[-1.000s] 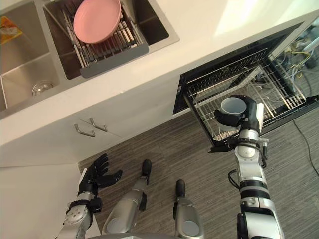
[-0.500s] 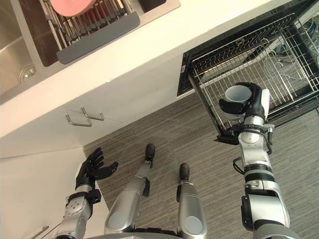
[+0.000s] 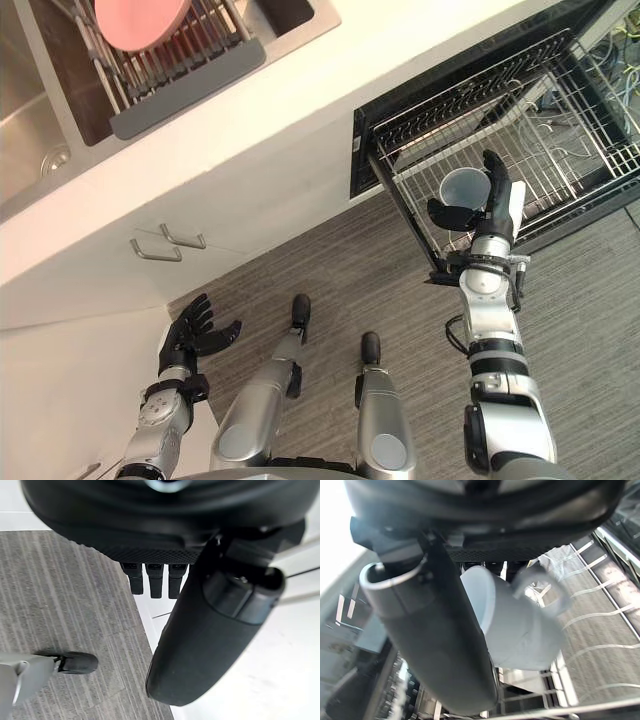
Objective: Walk over to the sink, pick up the cup, carry it to the dishwasher, place the cup inside the dishwasher, then close the dishwasher door
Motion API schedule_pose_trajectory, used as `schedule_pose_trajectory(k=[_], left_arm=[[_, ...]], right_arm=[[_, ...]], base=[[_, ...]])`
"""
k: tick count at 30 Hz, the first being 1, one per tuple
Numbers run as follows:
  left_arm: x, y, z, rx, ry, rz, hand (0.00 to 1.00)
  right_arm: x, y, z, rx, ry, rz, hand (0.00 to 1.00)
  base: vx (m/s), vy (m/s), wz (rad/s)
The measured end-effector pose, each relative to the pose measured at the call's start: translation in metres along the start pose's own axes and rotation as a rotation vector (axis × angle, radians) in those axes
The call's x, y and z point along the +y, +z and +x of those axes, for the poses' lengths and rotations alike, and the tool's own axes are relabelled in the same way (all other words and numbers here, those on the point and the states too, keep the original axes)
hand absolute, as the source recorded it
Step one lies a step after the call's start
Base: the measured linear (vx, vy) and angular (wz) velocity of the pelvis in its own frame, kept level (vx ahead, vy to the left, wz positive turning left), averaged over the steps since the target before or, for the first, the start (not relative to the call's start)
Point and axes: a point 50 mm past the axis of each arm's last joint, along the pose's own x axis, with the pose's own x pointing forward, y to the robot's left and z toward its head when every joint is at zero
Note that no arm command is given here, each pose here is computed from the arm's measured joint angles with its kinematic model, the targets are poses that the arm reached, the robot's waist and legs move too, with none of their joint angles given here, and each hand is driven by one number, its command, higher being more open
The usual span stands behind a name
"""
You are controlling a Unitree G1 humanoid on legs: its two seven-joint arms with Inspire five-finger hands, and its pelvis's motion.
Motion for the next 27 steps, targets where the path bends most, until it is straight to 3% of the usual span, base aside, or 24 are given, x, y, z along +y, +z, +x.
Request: schedule_pose_trajectory(k=[12, 27], left_arm=[[0.007, -0.013, -0.002, 0.074, 0.007, 0.009, 0.9], [0.026, -0.054, -0.03, 0.239, 0.016, 0.098, 0.9]], right_arm=[[-0.009, -0.003, -0.054, -0.033, 0.003, 0.134, 0.9], [-0.002, -0.041, -0.106, 0.131, 0.104, 0.166, 0.9]], base=[[0.01, -0.049, -0.05], [0.01, -0.017, 0.12]])
